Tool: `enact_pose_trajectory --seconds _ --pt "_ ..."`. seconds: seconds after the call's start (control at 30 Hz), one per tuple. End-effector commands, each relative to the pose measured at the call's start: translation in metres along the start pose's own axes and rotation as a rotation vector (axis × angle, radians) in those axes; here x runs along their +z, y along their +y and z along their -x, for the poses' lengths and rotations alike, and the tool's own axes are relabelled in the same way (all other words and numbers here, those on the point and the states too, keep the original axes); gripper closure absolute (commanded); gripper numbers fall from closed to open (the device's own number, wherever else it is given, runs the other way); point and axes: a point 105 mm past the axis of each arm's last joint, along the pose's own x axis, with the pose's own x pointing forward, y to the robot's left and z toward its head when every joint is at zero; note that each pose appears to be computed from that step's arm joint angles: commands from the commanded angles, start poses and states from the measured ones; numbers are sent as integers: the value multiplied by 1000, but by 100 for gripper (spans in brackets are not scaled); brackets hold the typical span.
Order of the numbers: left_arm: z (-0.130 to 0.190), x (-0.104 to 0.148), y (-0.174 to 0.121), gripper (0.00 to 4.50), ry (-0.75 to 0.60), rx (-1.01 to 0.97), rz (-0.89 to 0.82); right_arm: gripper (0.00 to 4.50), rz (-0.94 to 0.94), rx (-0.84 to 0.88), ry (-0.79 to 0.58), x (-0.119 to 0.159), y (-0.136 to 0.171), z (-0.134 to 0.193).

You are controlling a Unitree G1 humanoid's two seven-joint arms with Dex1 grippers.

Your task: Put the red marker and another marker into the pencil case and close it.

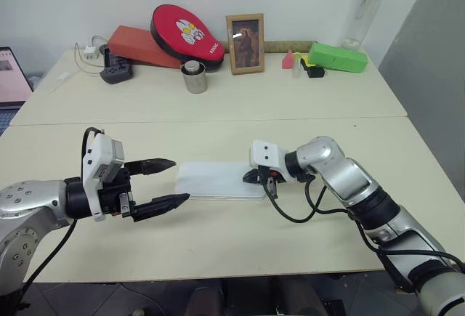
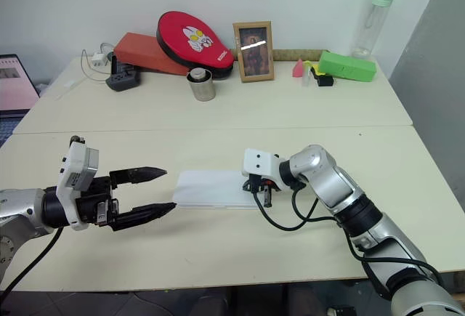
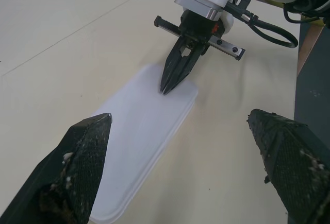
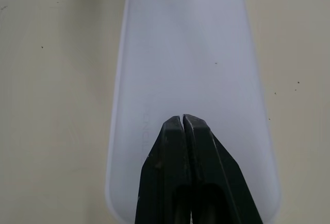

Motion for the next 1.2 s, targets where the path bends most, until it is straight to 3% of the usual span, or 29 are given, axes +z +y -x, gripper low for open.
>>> enact_pose_trajectory --seconds 0.03,0.13,0.43,0.5,0.57,0.67,0.77,0.97,1.2 --pt "-5 7 -4 0 -19 -13 -24 445 -3 -7 139 -29 5 -6" --pt "-5 8 -4 0 -25 -11 -22 445 67 -39 234 -44 1 -5" --pt "-2 7 -1 0 -32 13 -3 445 -58 26 -25 -3 8 5" --pt "2 9 7 0 -46 70 -5 445 -124 -1 -209 30 -2 22" --pt "4 10 13 0 -57 106 -2 445 -161 -37 -310 45 -9 36" --pt "14 11 38 0 -87 259 0 445 -224 -158 -336 35 -25 54" --pt "33 3 67 0 -93 439 9 406 -346 -292 -343 10 -41 83" --pt "64 -16 103 0 -37 619 -16 253 -440 -464 -297 -26 -50 122" --pt "72 -23 118 0 -45 639 9 82 -480 -541 -272 -40 -47 144"
